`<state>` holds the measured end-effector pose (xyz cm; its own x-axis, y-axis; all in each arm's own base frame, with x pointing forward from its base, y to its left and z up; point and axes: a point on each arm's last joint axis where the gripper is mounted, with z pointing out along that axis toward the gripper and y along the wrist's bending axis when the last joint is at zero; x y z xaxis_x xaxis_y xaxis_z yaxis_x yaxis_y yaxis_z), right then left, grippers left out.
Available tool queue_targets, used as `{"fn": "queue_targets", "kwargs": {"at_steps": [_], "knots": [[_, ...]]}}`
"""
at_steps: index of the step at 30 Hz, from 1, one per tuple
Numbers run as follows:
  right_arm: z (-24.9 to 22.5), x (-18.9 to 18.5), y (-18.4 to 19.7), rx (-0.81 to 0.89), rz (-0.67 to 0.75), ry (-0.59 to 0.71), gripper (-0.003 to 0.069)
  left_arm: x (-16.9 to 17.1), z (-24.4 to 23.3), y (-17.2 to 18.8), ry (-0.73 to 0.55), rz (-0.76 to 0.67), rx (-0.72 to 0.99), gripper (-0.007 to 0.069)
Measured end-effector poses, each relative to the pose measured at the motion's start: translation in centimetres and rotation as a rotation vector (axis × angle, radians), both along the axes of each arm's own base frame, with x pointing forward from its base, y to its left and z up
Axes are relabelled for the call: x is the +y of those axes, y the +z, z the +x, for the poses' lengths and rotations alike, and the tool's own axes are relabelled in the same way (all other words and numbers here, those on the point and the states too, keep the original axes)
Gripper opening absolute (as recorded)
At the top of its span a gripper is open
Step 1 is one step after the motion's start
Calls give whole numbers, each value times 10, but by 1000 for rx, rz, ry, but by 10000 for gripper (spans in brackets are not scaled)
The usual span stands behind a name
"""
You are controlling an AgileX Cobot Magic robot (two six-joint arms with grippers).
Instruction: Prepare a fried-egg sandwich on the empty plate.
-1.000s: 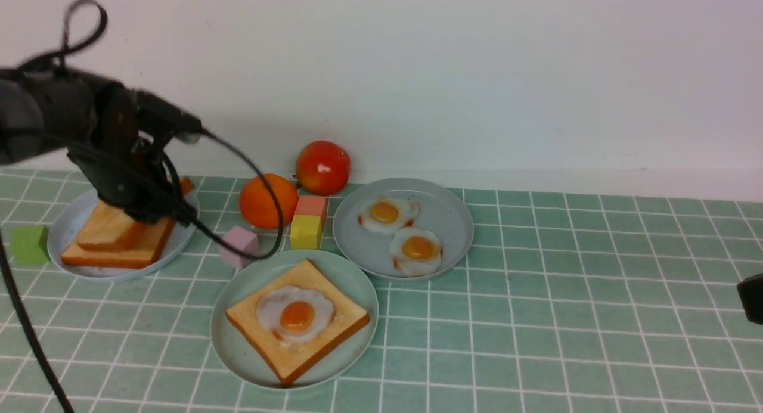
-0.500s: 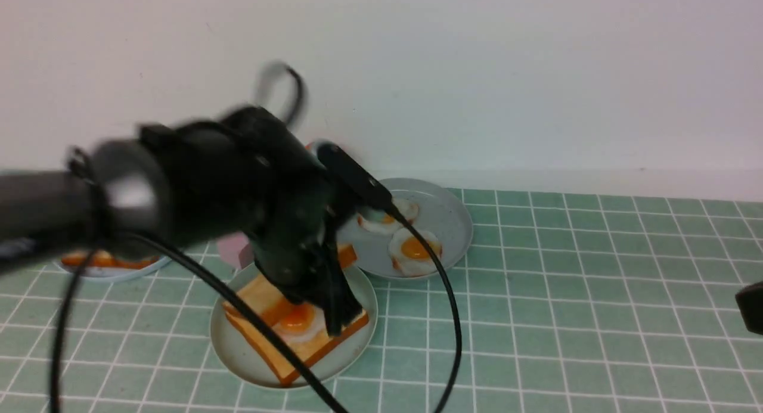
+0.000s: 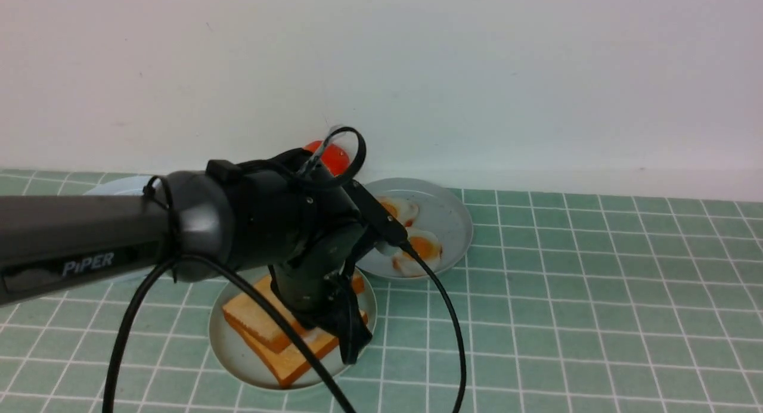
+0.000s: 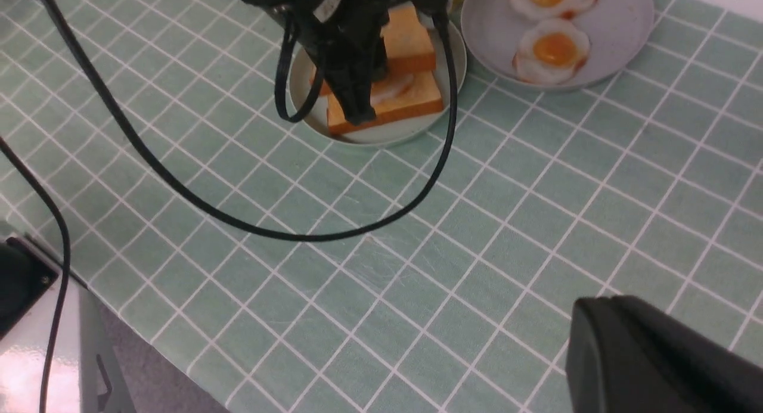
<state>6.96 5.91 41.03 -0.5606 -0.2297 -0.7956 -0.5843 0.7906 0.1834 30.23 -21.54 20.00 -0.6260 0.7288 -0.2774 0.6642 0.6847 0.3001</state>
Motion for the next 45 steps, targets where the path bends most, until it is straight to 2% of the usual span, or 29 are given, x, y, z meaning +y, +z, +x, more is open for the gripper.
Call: {"fn": "queue_targets", "kwargs": {"at_steps": [1, 4, 5, 8, 11, 14, 17, 22, 24, 25, 26, 30, 31, 35, 39, 45], "knots": [[-1, 0, 0, -1, 0, 0, 14, 0, 0, 0, -2, 0, 3, 106], [-5, -2, 2, -17, 7, 0, 14, -1, -3, -1, -30, -1, 33, 191], [-5, -2, 1, -16, 7, 1, 14, -1, -3, -1, -30, -2, 34, 191], [-6, -3, 2, -17, 7, 1, 18, -1, -4, -2, -22, -3, 52, 308], [-6, -3, 2, -17, 5, 0, 21, -1, -5, 6, -4, -16, 52, 382], [-5, -4, 1, -21, -5, -6, 22, 1, -9, 28, 32, -65, 23, 400], [-4, -6, 0, -30, -36, -21, 22, 7, -19, 60, 91, -165, -22, 344], [-11, -18, -4, -17, -111, -85, 28, 43, -74, 143, 148, -481, -178, 53], [-19, -24, -5, -7, -120, -118, 29, 61, -101, 157, 130, -613, -252, -13], [-20, -25, -5, -3, -122, -124, 28, 66, -108, 158, 129, -633, -258, -13], [-29, -32, -4, -16, -109, -149, 29, 81, -132, 158, 116, -751, -315, -13], [-50, -42, -10, -43, -55, -192, 29, 115, -180, 123, 108, -990, -417, -13], [-52, -43, -11, -45, -48, -195, 29, 114, -179, 125, 105, -1002, -429, -13], [-60, -47, -39, -10, -10, -232, 30, 142, -212, 75, 76, -1173, -583, -13], [-47, -41, -60, -45, 43, -257, 32, 155, -226, 55, 50, -1264, -682, -13], [-20, -30, -86, -168, 142, -281, 52, 160, -231, 51, 38, -1307, -728, -13]]}}
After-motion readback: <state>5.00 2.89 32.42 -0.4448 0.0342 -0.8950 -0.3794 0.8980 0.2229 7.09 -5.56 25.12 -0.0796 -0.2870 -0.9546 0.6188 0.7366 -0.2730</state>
